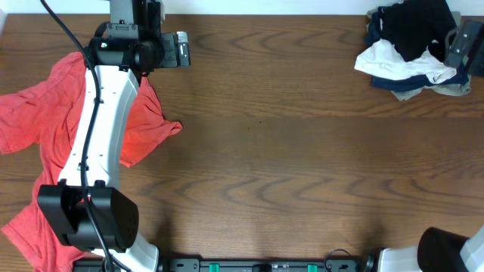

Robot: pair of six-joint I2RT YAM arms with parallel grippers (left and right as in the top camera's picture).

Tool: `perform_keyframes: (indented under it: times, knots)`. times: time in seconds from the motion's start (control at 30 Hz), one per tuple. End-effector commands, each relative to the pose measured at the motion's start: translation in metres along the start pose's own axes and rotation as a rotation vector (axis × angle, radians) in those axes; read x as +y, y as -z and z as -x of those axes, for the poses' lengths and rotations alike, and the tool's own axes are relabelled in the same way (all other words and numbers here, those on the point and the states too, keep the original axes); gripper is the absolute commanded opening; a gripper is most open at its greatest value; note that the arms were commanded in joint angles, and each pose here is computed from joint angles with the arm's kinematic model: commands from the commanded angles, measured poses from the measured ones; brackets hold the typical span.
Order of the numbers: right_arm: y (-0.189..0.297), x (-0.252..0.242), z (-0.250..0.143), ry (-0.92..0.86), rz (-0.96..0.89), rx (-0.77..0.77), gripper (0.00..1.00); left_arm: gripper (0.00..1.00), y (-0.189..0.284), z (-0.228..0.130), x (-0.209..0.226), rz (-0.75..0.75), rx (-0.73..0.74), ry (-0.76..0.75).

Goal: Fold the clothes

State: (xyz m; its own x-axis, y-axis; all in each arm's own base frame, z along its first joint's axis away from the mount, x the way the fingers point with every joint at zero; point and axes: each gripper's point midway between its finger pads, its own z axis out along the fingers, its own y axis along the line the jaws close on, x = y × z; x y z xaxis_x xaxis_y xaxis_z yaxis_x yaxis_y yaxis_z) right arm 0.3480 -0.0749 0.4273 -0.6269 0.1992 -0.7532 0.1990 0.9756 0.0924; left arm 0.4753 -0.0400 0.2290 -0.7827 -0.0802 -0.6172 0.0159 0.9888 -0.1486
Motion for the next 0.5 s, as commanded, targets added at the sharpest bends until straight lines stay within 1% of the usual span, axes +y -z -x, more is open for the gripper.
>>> perform_keyframes:
  times: [0.0, 0.17, 0.27, 0.47]
  knots:
    - [0.015, 0.005, -0.003, 0.016, 0.012, -0.018, 0.99, 0.98, -0.006, -0.005, 0.0, 0.003, 0.018, 0.008]
    - [0.015, 0.005, -0.004, 0.015, 0.012, -0.014, 0.99, 0.98, -0.006, -0.005, 0.0, 0.003, 0.018, 0.008]
    - [0.017, 0.004, -0.013, 0.012, 0.0, 0.022, 0.99, 0.98, -0.006, -0.005, 0.0, 0.003, 0.018, 0.008]
    - [0.021, 0.018, -0.01, 0.052, 0.016, -0.019, 0.99, 0.98, -0.006, -0.005, 0.0, 0.003, 0.018, 0.008]
